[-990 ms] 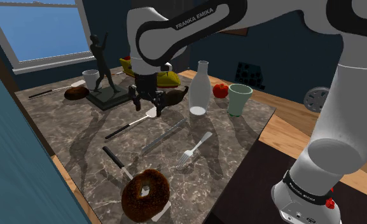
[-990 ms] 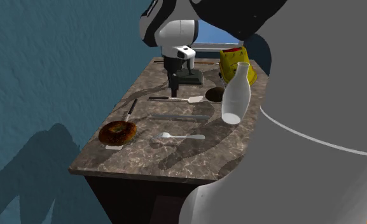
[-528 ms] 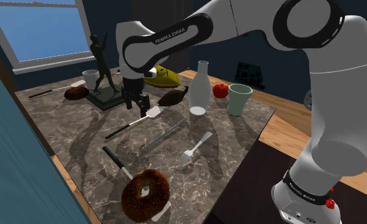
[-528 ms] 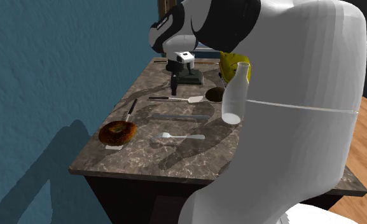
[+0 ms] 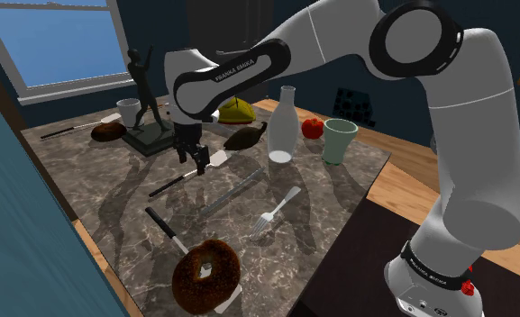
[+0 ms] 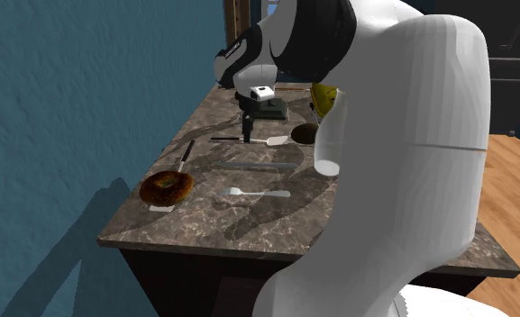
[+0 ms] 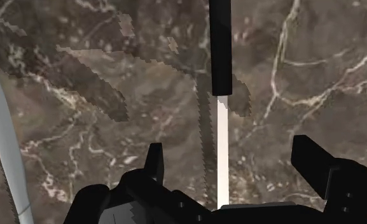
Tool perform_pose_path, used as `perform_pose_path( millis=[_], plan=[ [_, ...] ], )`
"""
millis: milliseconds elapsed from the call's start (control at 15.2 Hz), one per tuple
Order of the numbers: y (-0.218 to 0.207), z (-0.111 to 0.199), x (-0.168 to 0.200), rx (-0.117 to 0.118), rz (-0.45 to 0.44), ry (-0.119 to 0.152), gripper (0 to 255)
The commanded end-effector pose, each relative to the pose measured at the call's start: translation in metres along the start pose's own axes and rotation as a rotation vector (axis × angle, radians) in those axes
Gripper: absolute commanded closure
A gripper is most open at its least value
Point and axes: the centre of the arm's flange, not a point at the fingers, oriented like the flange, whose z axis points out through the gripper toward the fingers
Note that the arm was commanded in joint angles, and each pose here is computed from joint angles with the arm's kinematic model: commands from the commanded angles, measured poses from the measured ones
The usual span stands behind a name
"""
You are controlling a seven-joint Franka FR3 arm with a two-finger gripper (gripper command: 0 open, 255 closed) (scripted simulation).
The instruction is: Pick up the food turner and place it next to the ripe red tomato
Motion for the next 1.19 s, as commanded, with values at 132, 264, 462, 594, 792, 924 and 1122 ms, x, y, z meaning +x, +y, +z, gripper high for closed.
perform_pose_path(
  millis=[132, 264, 462, 594, 792, 924, 1122],
  plan=[
    [0.0002, 0.0054, -0.0001, 0.000, 0.000, 0.000, 0],
    [0.0002, 0.0054, -0.0001, 0.000, 0.000, 0.000, 0],
    [0.0002, 0.0053, -0.0001, 0.000, 0.000, 0.000, 0],
    [0.0002, 0.0053, -0.0001, 0.000, 0.000, 0.000, 255],
    [0.0002, 0.0053, -0.0001, 0.000, 0.000, 0.000, 255],
    [0.0003, 0.0054, -0.0001, 0.000, 0.000, 0.000, 255],
    [0.0002, 0.0054, -0.0001, 0.000, 0.000, 0.000, 255]
  ],
)
